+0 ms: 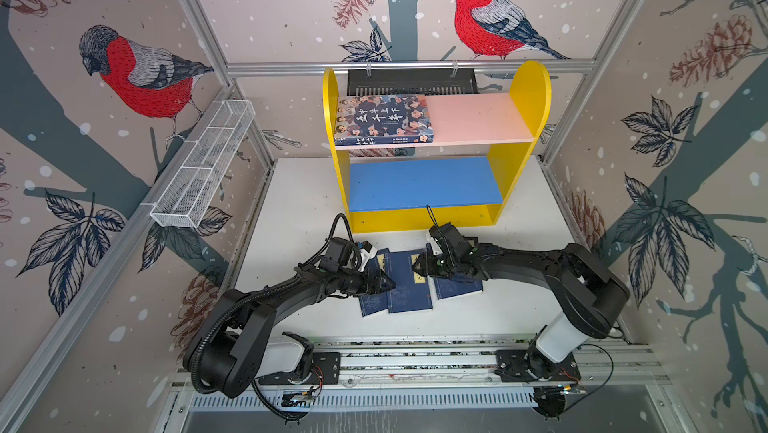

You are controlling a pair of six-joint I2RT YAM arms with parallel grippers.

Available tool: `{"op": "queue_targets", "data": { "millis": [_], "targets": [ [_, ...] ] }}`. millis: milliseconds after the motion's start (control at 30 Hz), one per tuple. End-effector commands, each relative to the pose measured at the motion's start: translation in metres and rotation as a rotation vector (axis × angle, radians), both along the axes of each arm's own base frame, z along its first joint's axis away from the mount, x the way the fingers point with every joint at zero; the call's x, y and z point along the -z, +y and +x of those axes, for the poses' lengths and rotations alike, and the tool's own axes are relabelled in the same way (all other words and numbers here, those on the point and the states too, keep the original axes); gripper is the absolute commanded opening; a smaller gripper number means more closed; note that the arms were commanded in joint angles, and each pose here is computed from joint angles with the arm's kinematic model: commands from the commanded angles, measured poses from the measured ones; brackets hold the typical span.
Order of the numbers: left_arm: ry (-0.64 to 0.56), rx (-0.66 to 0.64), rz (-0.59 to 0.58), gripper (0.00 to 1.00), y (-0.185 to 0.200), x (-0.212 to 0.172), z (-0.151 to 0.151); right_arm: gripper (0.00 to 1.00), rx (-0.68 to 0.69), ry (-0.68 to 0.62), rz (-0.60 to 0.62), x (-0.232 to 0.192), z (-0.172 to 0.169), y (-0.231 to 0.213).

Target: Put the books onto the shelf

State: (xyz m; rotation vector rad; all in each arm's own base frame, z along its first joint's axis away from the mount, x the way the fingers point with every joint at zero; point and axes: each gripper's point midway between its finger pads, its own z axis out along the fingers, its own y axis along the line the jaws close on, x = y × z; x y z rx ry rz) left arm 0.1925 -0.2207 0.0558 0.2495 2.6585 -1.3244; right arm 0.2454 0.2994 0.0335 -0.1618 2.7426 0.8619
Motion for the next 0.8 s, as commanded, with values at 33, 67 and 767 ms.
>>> {"op": "queue_targets", "data": {
  "millis": [33,67,767],
  "targets": [
    [0.004,0.01,-0.014,0.86,-0.002,0.002,-0.001,0.57,-0.025,0.018,0.013,-0.002,-0.006,0.007],
    [0.007,0.011,-0.017,0.86,-0.003,0.002,-0.001,0.57,-0.029,0.016,0.019,-0.003,-0.007,0.009],
    [0.026,0.025,-0.127,0.77,-0.017,-0.016,0.005,0.56,-0.045,0.027,0.069,-0.005,-0.013,0.022]
  ]
}}
